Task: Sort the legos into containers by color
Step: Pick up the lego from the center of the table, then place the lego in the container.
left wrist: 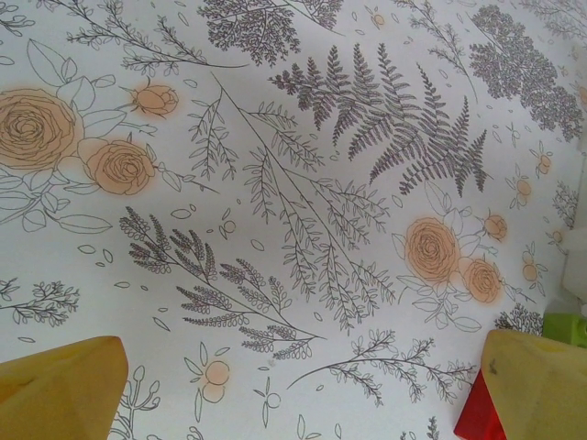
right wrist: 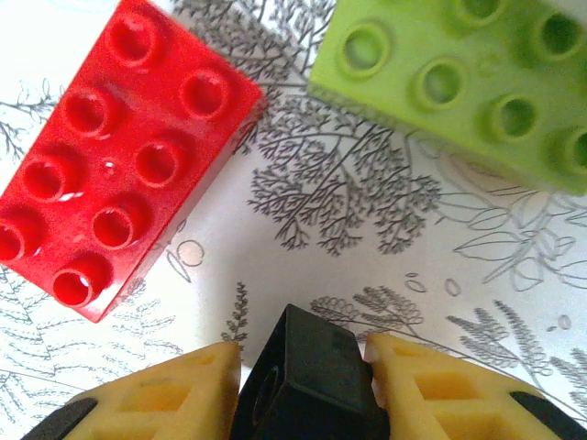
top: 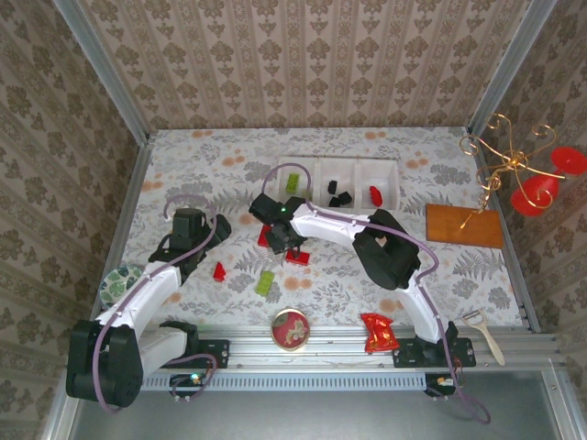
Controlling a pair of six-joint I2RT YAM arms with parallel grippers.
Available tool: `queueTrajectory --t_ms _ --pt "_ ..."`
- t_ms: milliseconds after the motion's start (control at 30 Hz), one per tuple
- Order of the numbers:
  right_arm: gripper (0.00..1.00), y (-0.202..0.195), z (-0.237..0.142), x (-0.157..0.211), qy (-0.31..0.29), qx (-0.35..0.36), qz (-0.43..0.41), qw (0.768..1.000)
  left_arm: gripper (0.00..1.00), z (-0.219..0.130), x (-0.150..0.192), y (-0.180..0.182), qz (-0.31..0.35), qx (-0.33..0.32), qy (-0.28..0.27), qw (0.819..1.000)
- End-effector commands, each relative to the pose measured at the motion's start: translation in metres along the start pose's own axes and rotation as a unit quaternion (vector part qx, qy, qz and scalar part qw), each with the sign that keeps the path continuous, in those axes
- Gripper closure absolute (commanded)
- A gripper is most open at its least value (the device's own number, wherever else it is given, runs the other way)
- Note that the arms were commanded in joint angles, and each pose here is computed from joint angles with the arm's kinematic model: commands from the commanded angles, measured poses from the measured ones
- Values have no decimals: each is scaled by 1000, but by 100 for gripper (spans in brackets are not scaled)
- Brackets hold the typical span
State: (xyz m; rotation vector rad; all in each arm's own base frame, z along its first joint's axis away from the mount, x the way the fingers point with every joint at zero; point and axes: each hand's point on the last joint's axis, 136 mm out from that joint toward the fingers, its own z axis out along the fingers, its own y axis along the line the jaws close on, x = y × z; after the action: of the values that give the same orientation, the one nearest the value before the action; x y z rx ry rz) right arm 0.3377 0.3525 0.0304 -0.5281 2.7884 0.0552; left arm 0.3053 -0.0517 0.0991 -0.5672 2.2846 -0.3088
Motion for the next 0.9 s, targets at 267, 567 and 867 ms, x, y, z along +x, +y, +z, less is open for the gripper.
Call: queueTrajectory --t_ms 267,567,867 --pt "62 -35 -48 -26 -55 33 6 998 0 -3 -4 1 -10 2 -9 1000" --pt "62 -107 -83 -49 -94 82 42 991 0 -4 -8 0 -8 2 -12 1000" --pt "62 -174 -74 -69 -92 109 82 986 0 -5 -10 -3 -1 5 -8 1000"
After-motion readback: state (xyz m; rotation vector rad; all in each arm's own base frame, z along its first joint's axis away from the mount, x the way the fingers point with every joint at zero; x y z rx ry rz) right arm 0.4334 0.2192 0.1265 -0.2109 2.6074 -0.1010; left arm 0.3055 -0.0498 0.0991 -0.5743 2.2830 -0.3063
